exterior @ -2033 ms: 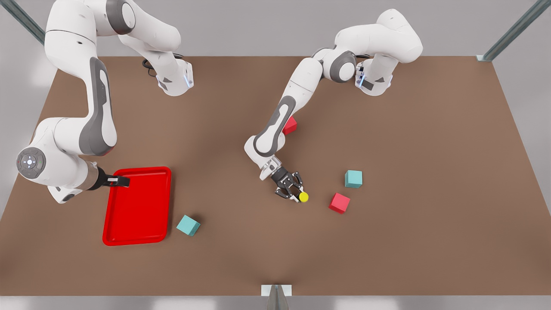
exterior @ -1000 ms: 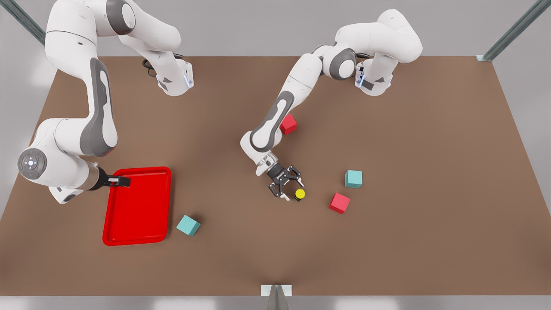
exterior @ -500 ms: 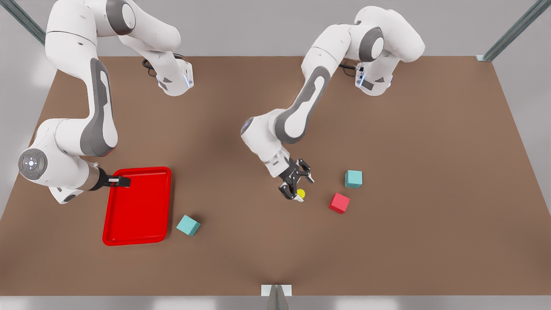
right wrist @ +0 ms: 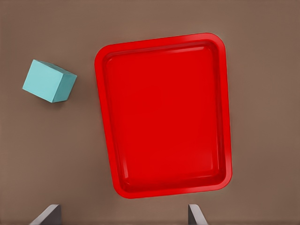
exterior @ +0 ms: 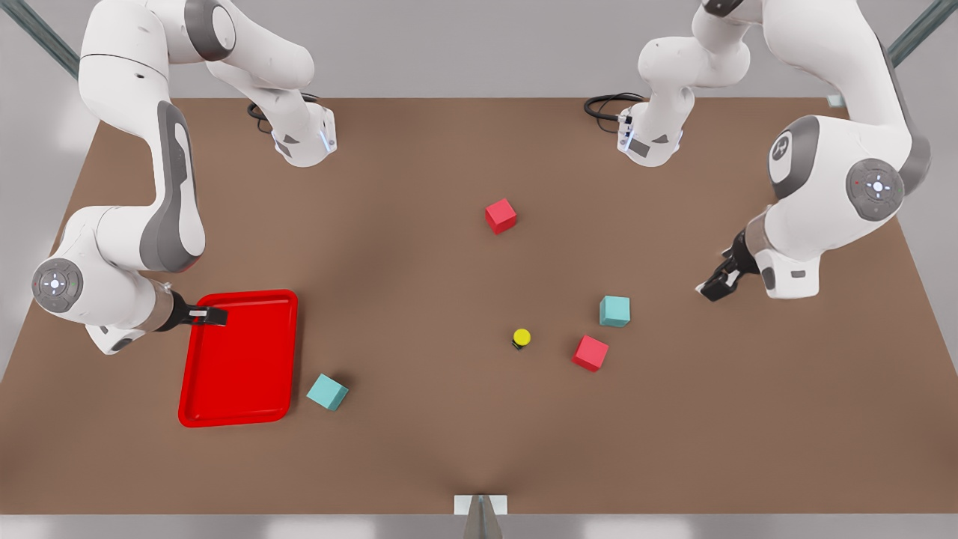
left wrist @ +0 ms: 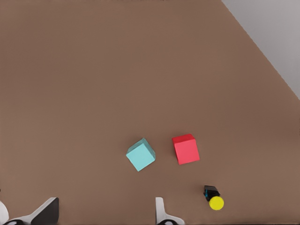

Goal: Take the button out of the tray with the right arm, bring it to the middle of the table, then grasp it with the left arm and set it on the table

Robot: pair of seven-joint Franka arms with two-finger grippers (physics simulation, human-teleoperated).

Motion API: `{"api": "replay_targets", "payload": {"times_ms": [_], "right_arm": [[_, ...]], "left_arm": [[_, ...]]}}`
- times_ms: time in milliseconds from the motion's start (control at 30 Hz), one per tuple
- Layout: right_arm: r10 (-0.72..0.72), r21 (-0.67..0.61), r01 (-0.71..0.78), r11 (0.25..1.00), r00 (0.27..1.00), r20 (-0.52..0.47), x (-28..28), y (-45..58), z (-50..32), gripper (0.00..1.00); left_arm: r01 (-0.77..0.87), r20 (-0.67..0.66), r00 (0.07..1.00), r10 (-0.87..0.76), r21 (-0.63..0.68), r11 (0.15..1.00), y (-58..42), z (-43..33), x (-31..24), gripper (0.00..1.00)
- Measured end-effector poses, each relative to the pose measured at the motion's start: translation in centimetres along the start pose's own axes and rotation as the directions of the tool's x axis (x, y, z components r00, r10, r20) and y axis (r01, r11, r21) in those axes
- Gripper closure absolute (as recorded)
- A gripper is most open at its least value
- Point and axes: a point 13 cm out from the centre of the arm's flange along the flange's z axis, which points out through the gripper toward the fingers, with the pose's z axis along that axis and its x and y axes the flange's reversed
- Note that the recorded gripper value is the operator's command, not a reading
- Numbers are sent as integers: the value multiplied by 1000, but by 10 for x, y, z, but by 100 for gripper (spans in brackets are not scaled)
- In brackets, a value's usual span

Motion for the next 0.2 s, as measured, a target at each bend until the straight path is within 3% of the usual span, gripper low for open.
{"api": "replay_targets", "payload": {"times_ms": [200], "right_arm": [[0,0,0,1000,1000,0,0,1,1,0]], "left_arm": [[-245,30,969,245,15,969,-2,0,-13,0]]}}
